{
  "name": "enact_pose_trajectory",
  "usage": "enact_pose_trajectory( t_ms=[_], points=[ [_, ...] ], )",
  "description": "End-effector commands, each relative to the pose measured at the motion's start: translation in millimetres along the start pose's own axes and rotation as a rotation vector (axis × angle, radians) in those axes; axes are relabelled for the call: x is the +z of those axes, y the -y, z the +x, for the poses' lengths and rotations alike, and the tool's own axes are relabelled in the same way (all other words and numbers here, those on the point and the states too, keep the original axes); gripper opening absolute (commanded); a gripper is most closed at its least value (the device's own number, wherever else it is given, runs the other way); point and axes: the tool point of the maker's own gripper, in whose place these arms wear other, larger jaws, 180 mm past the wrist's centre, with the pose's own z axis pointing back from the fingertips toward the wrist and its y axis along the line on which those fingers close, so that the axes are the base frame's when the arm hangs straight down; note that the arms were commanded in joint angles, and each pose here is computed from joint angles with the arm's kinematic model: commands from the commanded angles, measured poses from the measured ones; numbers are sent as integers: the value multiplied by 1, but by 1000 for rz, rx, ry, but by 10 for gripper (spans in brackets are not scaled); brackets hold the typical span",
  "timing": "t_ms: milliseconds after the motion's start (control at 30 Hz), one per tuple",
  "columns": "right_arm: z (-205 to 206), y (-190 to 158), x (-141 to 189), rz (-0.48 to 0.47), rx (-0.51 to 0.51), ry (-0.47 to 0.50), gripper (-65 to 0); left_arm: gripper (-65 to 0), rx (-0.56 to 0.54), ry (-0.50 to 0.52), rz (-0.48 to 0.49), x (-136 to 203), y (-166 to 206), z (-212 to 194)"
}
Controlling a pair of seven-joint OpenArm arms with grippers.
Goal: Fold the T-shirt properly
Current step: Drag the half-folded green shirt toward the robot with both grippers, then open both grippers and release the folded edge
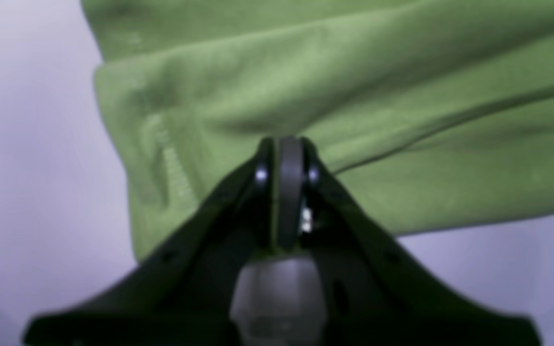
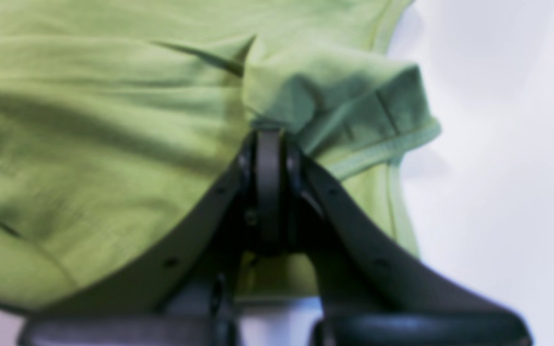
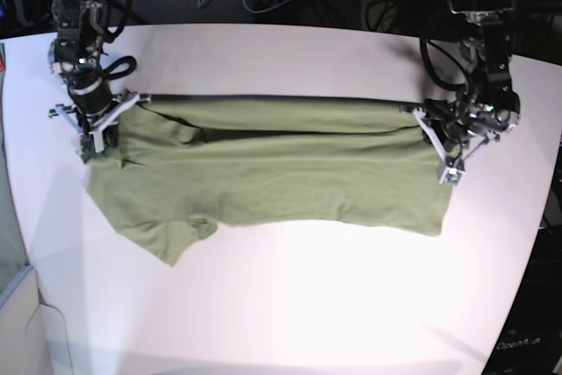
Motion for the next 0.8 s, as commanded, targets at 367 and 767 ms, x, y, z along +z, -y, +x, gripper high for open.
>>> enact_pose_trajectory(
  t_ms=[367,767],
  points=[
    [-58,-16,59,24,67,-151,-644,-633,-58,-97,28,25,11,-60],
    [-55,-18,66,25,74,-142,-644,-633,-29,-89,77,42,-5,-73]
  ],
)
